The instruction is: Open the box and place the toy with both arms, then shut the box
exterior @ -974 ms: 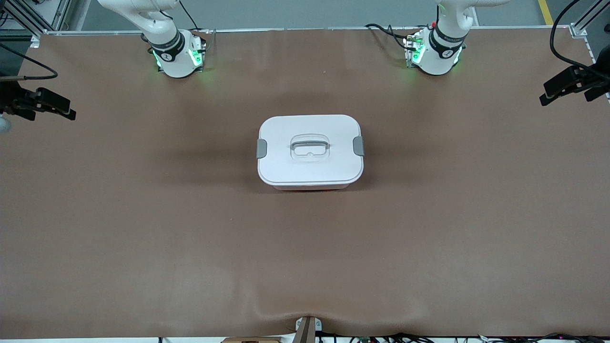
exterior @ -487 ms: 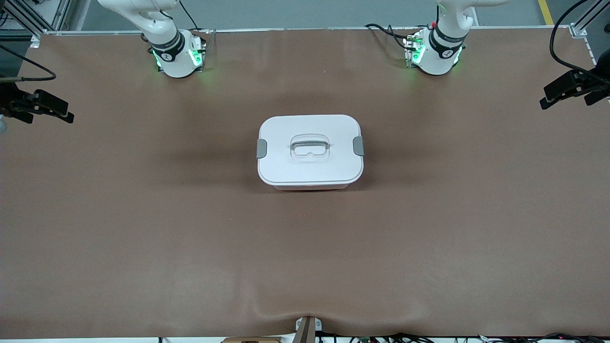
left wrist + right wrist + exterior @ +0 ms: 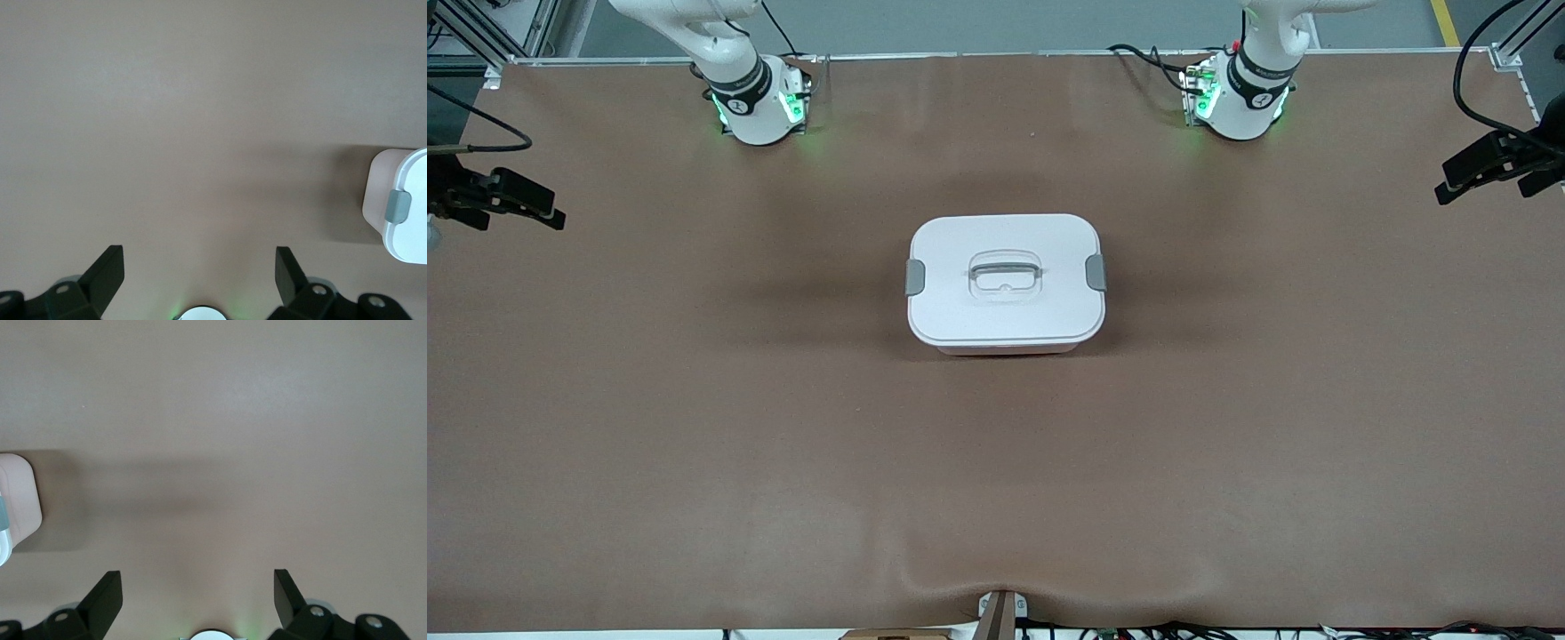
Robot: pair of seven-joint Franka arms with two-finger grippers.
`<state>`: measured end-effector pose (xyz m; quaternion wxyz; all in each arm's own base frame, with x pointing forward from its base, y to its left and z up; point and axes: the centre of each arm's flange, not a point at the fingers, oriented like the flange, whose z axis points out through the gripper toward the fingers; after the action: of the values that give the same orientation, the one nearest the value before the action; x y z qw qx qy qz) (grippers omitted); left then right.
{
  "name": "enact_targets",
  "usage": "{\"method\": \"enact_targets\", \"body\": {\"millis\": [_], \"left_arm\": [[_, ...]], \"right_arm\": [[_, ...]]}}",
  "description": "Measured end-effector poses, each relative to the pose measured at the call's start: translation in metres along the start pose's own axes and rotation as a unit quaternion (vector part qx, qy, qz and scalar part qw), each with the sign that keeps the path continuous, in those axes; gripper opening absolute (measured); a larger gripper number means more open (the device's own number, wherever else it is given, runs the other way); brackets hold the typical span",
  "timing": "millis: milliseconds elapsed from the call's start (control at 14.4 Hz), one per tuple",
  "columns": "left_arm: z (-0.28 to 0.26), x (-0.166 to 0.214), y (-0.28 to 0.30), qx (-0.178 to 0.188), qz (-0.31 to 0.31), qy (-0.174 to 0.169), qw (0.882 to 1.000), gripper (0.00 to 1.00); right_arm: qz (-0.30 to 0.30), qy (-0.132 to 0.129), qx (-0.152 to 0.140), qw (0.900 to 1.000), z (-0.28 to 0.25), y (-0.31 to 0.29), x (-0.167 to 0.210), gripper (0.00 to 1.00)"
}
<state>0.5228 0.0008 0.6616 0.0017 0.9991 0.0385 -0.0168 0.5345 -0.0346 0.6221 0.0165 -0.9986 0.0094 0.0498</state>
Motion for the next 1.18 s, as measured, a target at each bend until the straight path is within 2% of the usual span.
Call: {"method": "enact_targets", "body": {"millis": [1183], "left_arm": [[0.0041, 0.0031, 0.0053, 0.000, 0.004, -0.001, 1.000, 1.00]], "right_arm": [[0.000, 0.000, 0.000, 1.000, 0.0009, 0.0000, 0.0010, 1.00]]}}
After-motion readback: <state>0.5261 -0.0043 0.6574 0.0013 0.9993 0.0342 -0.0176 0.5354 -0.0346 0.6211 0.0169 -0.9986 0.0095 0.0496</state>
